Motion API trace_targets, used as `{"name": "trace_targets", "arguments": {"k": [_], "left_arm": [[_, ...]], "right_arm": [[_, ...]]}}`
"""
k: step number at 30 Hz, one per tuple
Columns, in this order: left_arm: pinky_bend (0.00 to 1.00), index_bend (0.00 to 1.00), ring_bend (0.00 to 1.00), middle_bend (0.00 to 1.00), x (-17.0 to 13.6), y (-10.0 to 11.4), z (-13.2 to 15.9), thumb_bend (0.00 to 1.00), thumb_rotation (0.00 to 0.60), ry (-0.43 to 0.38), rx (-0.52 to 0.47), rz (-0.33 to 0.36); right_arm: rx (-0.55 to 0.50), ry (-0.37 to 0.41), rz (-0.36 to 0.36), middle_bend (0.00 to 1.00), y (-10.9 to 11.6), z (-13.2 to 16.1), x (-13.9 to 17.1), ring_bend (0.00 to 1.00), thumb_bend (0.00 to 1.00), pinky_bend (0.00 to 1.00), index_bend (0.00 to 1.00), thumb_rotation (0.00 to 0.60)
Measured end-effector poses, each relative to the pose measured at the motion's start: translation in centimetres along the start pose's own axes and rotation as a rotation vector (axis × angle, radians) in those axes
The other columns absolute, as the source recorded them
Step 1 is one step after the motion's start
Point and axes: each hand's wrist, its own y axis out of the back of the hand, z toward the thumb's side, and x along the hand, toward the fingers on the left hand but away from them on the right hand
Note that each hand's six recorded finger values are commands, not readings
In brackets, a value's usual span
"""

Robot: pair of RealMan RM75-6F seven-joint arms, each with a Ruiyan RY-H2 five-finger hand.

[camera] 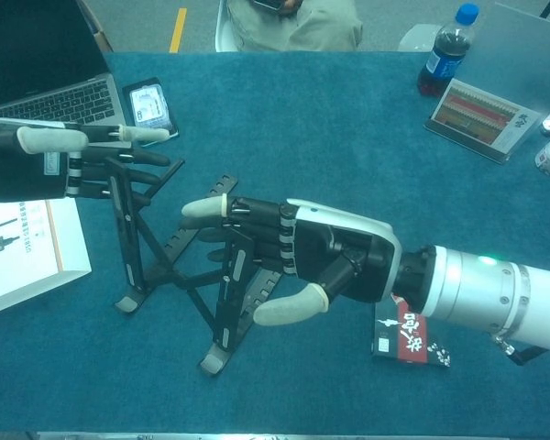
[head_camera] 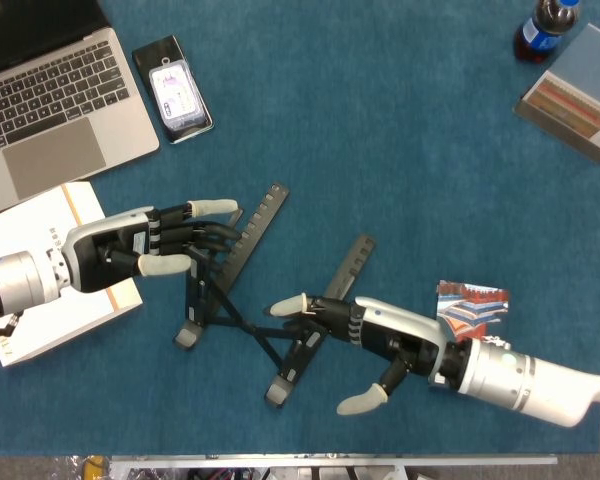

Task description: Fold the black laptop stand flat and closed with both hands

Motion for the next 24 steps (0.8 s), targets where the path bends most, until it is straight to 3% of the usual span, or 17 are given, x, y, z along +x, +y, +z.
{"name": "trace_targets", "arguments": {"k": [24], "left_arm": [[0.18,0.05,0.14,0.17,1.4,1.0,-1.3,0.25,0.488,0.041,-0.015,0.016]], "right_arm": [[-0.006,0.000,0.003,0.08,0.2,-0.1,-0.3,0.00,0.07,0.05,0.13,0.600]]}}
